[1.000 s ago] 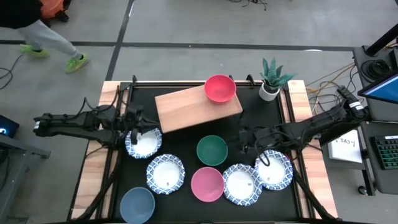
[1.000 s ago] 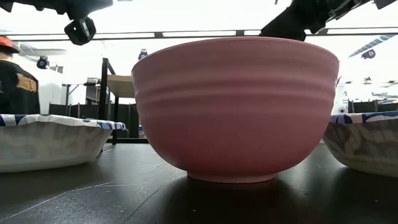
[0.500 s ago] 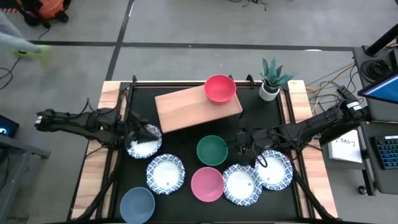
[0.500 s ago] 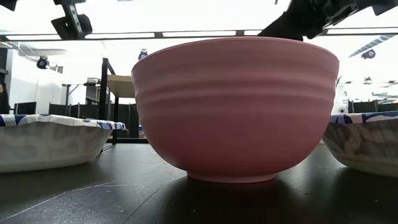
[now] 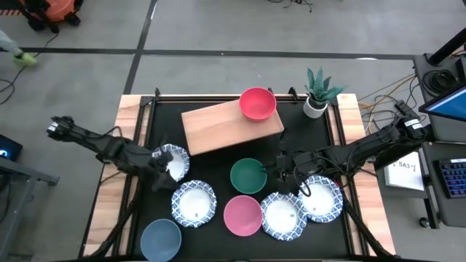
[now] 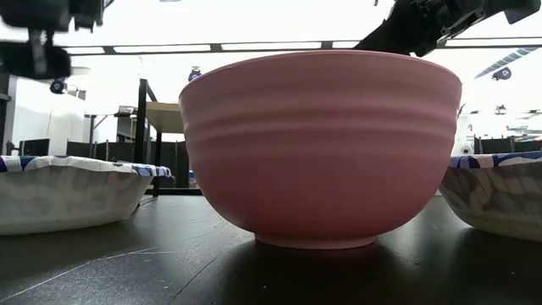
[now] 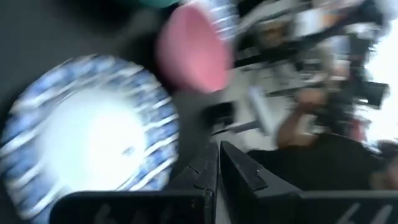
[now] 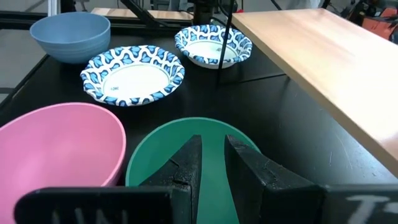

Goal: Place and stack bowls onto a shelf
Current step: Put the top left white and blue bowl on the shelf

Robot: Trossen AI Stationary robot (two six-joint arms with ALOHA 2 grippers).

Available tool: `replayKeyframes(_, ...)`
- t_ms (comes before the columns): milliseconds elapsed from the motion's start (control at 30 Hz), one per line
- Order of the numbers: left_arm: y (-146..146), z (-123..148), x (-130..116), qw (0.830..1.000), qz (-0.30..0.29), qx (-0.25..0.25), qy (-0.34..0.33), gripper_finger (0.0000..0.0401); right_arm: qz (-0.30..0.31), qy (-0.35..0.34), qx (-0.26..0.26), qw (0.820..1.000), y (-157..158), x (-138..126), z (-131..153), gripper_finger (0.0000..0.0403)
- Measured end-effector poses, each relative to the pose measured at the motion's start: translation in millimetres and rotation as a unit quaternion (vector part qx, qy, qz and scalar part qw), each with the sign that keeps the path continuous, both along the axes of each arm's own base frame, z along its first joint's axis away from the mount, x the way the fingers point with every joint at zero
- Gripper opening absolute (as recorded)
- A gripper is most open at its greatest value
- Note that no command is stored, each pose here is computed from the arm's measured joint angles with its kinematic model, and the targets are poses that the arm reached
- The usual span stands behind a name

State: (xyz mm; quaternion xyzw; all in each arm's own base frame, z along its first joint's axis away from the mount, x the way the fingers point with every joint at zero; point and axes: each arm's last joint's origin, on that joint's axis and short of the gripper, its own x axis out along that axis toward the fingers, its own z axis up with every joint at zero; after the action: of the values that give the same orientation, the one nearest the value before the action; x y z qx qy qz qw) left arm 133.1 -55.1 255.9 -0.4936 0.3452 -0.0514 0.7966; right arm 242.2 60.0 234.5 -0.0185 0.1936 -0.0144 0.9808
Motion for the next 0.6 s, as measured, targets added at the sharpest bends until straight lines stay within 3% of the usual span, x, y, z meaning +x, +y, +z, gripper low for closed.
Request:
replayKeyframes(167, 2.0, -17.4, -3.8, 0.993, 0.036, 0.0, 0.115, 0.0, 0.0, 0.002, 0.0, 1.0, 0.0, 0.1, -0.5, 0.0059)
replayKeyframes(300, 3.4, -28.5, -5.9, 0.977, 0.084, -0.008, 0.197, 0.0, 0.0, 0.02, -0.006, 1.0, -1.4, -4.9, -0.9, 0.0059)
replayKeyframes(467, -1.0, -27.1, 5.6, 0.98, 0.089, -0.027, 0.178, 0.0, -0.002, 0.036, -0.005, 0.999, -5.8, -20.9, 7.6, 0.0059)
replayKeyframes(600, -4.3, -16.2, 14.2, 0.98, 0.088, -0.025, 0.176, 0.0, 0.003, 0.008, -0.004, 1.0, -8.5, -30.4, 15.3, 0.0059)
